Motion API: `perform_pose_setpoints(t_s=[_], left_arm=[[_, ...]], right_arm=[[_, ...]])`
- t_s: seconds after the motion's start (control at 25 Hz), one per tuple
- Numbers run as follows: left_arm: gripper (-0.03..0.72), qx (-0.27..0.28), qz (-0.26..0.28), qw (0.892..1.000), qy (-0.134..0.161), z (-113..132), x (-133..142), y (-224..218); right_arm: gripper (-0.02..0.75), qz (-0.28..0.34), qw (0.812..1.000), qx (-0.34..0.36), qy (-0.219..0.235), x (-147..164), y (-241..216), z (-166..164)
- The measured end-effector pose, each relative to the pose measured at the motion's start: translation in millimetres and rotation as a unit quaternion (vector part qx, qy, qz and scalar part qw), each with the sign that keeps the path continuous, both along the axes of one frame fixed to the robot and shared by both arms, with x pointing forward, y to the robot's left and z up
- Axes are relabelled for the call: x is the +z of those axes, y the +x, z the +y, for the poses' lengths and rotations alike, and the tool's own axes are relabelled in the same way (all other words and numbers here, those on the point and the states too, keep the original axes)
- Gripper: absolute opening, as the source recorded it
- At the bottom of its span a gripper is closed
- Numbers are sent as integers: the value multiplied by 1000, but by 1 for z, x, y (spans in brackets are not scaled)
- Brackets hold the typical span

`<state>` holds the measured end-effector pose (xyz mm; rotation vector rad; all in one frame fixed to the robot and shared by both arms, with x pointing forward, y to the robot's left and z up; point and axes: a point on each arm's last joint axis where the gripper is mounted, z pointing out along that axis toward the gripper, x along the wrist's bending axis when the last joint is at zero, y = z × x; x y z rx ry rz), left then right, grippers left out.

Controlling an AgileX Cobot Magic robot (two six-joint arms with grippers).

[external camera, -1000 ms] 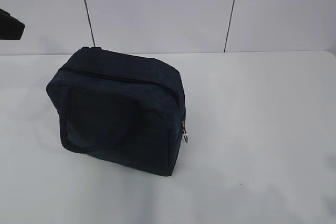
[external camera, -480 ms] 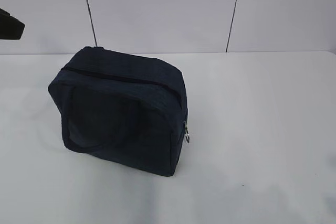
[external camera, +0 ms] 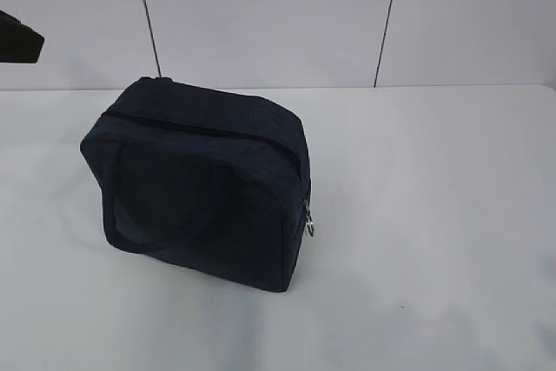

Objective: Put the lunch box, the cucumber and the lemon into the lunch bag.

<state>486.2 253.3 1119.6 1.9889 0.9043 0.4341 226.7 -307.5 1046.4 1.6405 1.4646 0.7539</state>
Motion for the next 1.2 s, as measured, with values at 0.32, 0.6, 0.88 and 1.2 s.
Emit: perform_pose_setpoints(t_s=[0.32,0.6,0.88,1.2], left_arm=[[362,19,26,999,17,3,-2,-4],[362,169,19,978,119,24,12,-28],[362,283,-98,946,120,45,60,-93],[362,301,-203,928,80,49,79,-179]], right_arm=[[422,0,1000,-1,-1,0,0,0],[422,1,1000,-1,-1,0,0,0],[422,0,1000,-1,-1,0,0,0],[422,0,1000,-1,-1,0,0,0]])
